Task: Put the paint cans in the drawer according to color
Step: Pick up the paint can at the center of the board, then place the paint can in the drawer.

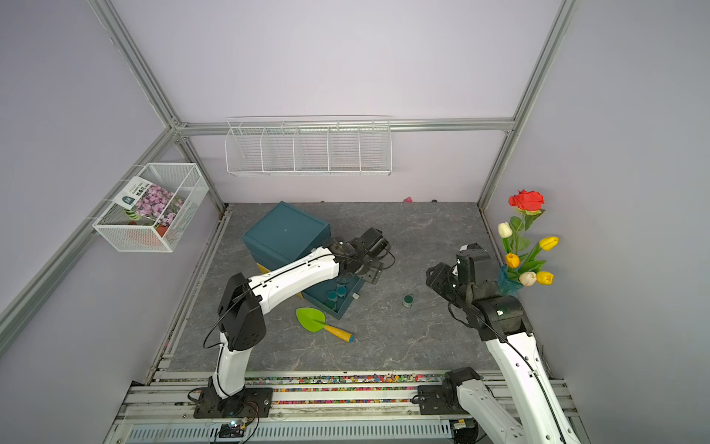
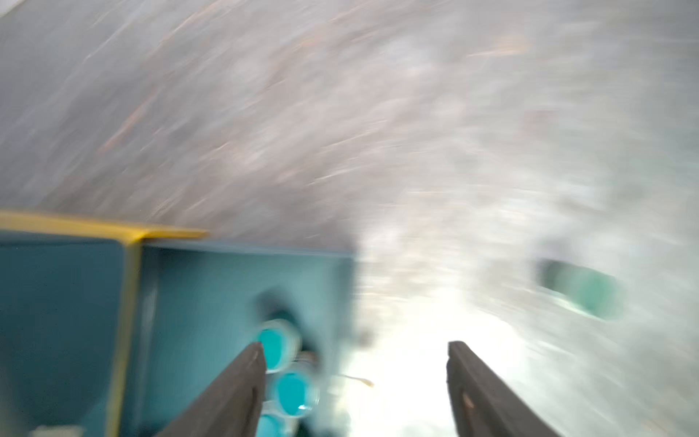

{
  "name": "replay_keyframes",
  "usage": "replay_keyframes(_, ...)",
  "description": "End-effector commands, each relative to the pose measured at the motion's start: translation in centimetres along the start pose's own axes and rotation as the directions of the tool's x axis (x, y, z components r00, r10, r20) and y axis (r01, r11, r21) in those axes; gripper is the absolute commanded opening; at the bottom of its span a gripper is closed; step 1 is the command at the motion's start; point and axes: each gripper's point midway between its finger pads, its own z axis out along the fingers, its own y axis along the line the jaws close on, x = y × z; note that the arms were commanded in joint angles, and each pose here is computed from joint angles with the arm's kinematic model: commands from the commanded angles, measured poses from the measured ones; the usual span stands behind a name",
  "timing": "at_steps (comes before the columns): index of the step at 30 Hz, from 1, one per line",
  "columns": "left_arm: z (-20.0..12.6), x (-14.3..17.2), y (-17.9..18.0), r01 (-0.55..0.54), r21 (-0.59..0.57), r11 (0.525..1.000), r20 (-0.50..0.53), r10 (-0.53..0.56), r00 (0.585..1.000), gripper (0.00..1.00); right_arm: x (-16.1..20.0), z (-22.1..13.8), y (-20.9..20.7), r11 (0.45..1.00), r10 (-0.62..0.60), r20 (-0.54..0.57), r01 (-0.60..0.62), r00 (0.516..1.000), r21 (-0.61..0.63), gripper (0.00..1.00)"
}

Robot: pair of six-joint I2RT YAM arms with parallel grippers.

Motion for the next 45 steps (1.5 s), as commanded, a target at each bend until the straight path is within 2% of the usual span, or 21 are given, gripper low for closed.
replay_keyframes(1,1.6,1.6,-5.5,-0.059,0.167,0.984,-0.067,0.071,0.995,0.81,-1.6,-2.1,0.2,1.0,-0.029,0.086,0.028,0.996,0.004,0.5)
replay_keyframes(5,3.5,2.2,-9.4,-0.091,0.236,0.968,-0.077,0.112,0.991,0.82,-2.8,-4.0,0.8,0.998,-0.053,0.158,0.057,0.986,-0.024,0.53)
replay_keyframes(9,5.8,2.4,-11.7,-0.106,0.28,0.954,-0.094,0.138,0.986,0.82,-2.8,-4.6,0.9,0.997,-0.064,0.164,0.07,0.984,-0.027,0.57)
replay_keyframes(13,8.0,3.3,-12.3,-0.102,0.281,0.954,-0.149,0.148,0.978,0.82,-2.6,-4.8,0.8,0.997,-0.069,0.157,0.074,0.985,-0.024,0.58)
replay_keyframes(17,9.1,3.6,-12.6,-0.109,0.288,0.951,-0.145,0.156,0.977,0.8,-2.4,-5.0,0.7,0.997,-0.075,0.152,0.079,0.985,-0.02,0.58)
replay_keyframes(19,9.5,3.6,-12.8,-0.114,0.294,0.949,-0.14,0.161,0.977,0.76,-2.3,-4.9,0.6,0.997,-0.076,0.146,0.079,0.986,-0.017,0.58)
replay_keyframes(27,10.6,4.8,-13.4,-0.106,0.318,0.942,-0.17,0.167,0.971,0.46,-2.0,-4.7,0.5,0.996,-0.082,0.126,0.084,0.989,-0.011,0.58)
replay_keyframes(29,10.7,4.9,-13.3,-0.107,0.313,0.943,-0.173,0.168,0.971,0.44,-1.9,-4.6,0.4,0.996,-0.082,0.121,0.084,0.989,-0.009,0.57)
replay_keyframes(37,9.4,3.4,-11.6,-0.122,0.232,0.965,-0.13,0.155,0.979,0.29,-1.8,-4.4,0.5,0.997,-0.076,0.116,0.078,0.99,-0.015,0.56)
replay_keyframes(40,7.3,1.8,-9.4,-0.105,0.149,0.983,-0.083,0.118,0.99,0.27,-1.7,-4.3,0.4,0.997,-0.074,0.114,0.076,0.991,-0.013,0.56)
replay_keyframes(45,2.4,-0.4,-3.3,-0.027,0.01,1.0,-0.015,0.027,1.0,0.26,-1.6,-4.2,0.3,0.997,-0.068,0.114,0.071,0.991,-0.018,0.56)
